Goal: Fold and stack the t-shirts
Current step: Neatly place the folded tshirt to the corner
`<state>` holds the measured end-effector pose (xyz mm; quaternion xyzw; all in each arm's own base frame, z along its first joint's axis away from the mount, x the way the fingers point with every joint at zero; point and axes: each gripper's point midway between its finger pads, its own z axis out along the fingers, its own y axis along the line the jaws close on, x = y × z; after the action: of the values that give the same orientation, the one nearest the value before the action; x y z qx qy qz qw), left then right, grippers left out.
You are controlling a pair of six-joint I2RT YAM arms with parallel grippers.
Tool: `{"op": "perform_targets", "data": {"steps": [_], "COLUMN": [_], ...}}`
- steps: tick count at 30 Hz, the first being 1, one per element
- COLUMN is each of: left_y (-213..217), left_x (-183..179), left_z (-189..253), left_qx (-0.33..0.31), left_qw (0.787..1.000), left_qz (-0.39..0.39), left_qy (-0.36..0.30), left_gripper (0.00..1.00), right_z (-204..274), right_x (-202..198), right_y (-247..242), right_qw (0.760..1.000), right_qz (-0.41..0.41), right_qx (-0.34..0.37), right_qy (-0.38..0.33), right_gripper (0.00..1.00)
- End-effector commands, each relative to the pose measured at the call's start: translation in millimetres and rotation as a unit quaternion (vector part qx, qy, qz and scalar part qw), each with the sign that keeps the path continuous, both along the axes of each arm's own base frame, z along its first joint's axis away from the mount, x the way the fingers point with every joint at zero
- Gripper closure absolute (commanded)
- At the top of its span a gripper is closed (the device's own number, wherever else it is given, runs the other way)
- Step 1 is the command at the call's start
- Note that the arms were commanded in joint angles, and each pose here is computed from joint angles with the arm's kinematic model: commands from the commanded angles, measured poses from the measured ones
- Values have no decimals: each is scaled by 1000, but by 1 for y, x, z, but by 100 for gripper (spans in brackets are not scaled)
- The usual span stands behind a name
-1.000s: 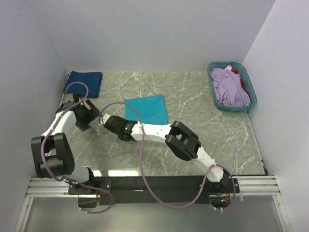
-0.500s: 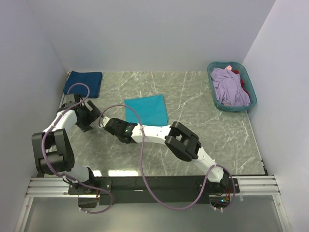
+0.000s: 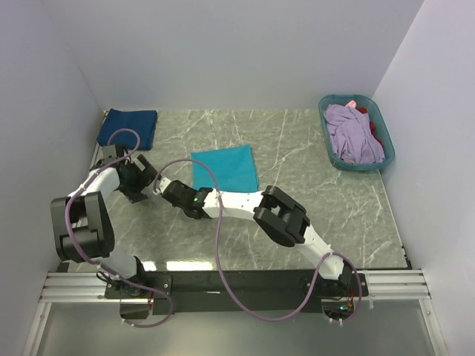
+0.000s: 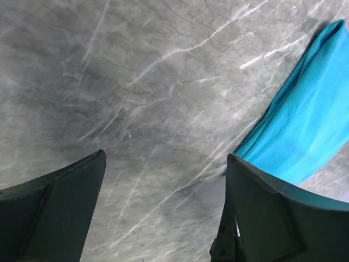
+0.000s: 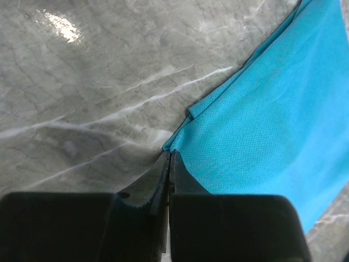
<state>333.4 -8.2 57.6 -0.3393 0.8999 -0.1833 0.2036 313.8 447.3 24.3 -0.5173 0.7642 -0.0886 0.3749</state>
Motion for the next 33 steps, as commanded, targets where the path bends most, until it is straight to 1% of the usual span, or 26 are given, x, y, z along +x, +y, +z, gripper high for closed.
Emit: {"op": "perform_targets", "data": {"steps": [1, 5, 9, 14, 15, 17, 18, 19, 21, 23, 25, 26, 33], "left_y": [-12, -38, -64, -95, -97, -119, -123, -130, -143, -152, -155, -154, -150], "left_x": [7, 14, 26, 40, 42, 45, 47, 51, 51, 54, 49, 51, 40], "left_z": [-1, -1, 2, 4, 2, 6, 4, 8, 5, 10, 7, 7, 6], "left_qx": [-32, -67, -103, -128, -138, -157, -168, -177, -194, -216, -239, -239, -253], "left_qw": [999, 997, 994, 991, 990, 986, 984, 982, 979, 973, 969, 969, 966], "left_qz": [-11, -28, -28, -40, -31, -52, -45, -52, -57, -62, -44, -39, -2], "left_qy": [-12, -16, -23, -27, -21, -32, -28, -37, -33, -47, -45, -53, -61], "left_gripper": [1, 1, 1, 1, 1, 1, 1, 1, 1, 1, 1, 1, 1], "right_z": [26, 52, 82, 93, 96, 95, 96, 95, 94, 93, 92, 90, 90], "right_x": [-5, -6, 1, 10, 9, 14, 14, 16, 16, 17, 16, 17, 18], "right_y": [5, 8, 6, -1, -1, -6, -6, -8, -10, -12, -11, -14, -16], "right_qw": [998, 992, 983, 969, 966, 964, 960, 958, 957, 957, 956, 956, 952], "right_qz": [-3, -12, -27, -51, -48, -54, -60, -64, -66, -68, -66, -70, -74], "right_qx": [58, 119, 179, 233, 244, 251, 262, 265, 268, 268, 271, 270, 278], "right_qy": [20, 32, 38, 60, 68, 73, 80, 84, 87, 90, 93, 95, 99], "right_gripper": [100, 100, 100, 100, 100, 100, 100, 100, 100, 100, 100, 100, 100]}}
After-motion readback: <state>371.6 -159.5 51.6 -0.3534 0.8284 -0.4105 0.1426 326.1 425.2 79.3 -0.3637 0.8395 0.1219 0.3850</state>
